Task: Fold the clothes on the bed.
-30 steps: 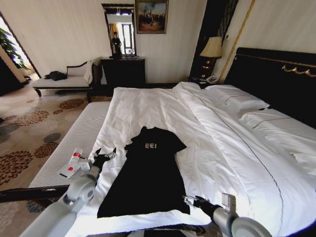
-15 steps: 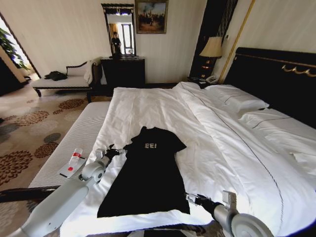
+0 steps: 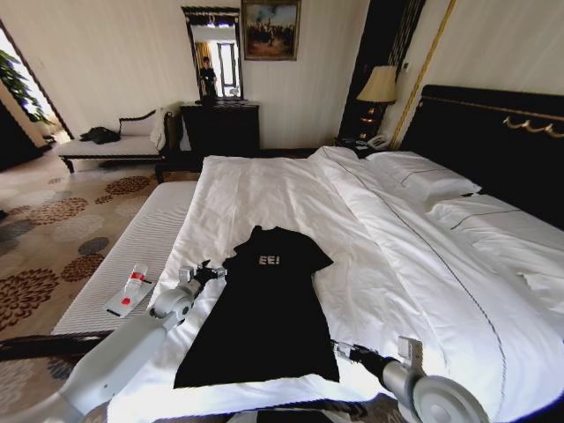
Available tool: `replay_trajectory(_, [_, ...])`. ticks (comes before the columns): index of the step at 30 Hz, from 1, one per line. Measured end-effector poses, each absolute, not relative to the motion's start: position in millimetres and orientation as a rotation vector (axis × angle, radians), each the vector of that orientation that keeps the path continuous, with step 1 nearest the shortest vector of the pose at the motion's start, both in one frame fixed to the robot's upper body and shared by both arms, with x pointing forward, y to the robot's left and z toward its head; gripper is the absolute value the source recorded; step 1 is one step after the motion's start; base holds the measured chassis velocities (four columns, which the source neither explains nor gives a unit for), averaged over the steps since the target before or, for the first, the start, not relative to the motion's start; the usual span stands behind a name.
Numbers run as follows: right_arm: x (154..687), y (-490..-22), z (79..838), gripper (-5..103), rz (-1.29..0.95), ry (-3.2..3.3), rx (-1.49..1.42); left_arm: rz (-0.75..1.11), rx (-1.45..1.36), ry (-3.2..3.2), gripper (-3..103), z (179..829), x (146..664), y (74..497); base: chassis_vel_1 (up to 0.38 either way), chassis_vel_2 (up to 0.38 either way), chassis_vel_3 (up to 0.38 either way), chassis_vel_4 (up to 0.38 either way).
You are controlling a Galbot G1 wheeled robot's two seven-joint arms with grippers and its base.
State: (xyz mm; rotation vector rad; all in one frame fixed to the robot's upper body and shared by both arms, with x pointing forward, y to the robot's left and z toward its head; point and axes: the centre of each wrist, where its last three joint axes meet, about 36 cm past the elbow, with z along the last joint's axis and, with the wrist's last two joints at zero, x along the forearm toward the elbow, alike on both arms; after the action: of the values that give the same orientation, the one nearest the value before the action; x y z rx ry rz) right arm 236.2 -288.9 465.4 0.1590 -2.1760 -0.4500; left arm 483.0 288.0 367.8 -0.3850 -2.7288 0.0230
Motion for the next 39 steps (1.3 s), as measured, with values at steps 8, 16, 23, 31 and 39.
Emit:
replay_trajectory(8, [235.7,-291.5,464.6,100,-0.457,-2.172,0.143,0.042,-0.351,-2.736,76,360.6,495.9,269.5,0.000,0.000,0.000,0.000])
replay_trajectory(16, [236.7,-294.0,465.1,100,-0.463,-2.173,0.133,0.060,-0.335,-2.726,43,354.6,497.9,267.5,0.000,0.000,0.000,0.000])
replay_trajectory(23, [234.8,-291.8,464.4,100,-0.475,-2.168,0.132,0.074,-0.341,-2.723,21,349.1,499.1,256.3,0.000,0.000,0.000,0.000])
replay_trajectory(31, [233.3,-290.5,464.9,100,-0.478,-2.169,0.130,-0.025,-0.374,-2.733,10,365.4,482.9,279.0,0.000,0.000,0.000,0.000])
replay_trajectory(39, [234.0,-289.0,465.4,100,-0.483,-2.172,0.136,-0.145,-0.388,-2.760,38,381.0,488.4,309.3,0.000,0.000,0.000,0.000])
